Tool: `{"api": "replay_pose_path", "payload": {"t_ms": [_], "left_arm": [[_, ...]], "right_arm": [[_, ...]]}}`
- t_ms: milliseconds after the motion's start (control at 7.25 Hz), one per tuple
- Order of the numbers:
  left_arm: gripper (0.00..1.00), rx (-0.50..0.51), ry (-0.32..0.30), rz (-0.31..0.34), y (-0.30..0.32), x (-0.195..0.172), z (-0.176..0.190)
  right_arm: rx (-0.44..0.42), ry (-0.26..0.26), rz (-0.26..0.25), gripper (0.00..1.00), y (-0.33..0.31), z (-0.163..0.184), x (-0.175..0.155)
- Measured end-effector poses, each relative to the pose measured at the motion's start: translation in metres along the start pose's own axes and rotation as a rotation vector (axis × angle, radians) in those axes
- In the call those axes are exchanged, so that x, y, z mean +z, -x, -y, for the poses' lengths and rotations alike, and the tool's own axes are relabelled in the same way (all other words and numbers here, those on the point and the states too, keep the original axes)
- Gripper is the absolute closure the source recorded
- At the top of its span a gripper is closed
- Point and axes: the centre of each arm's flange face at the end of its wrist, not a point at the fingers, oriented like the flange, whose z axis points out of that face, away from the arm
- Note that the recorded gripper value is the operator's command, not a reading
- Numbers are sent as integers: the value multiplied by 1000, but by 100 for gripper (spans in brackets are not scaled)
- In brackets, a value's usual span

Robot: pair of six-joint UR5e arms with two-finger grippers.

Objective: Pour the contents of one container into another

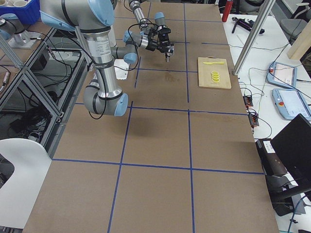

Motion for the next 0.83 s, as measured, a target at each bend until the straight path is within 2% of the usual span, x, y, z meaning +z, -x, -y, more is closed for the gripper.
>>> {"api": "replay_pose_path", "payload": {"t_ms": [414, 828], "left_arm": [[100, 0, 1, 0, 0, 0, -1], [100, 0, 1, 0, 0, 0, -1]], "right_arm": [[-42, 11, -18, 100, 8, 5, -3], [-153, 22, -60, 100, 10, 7, -1]]}}
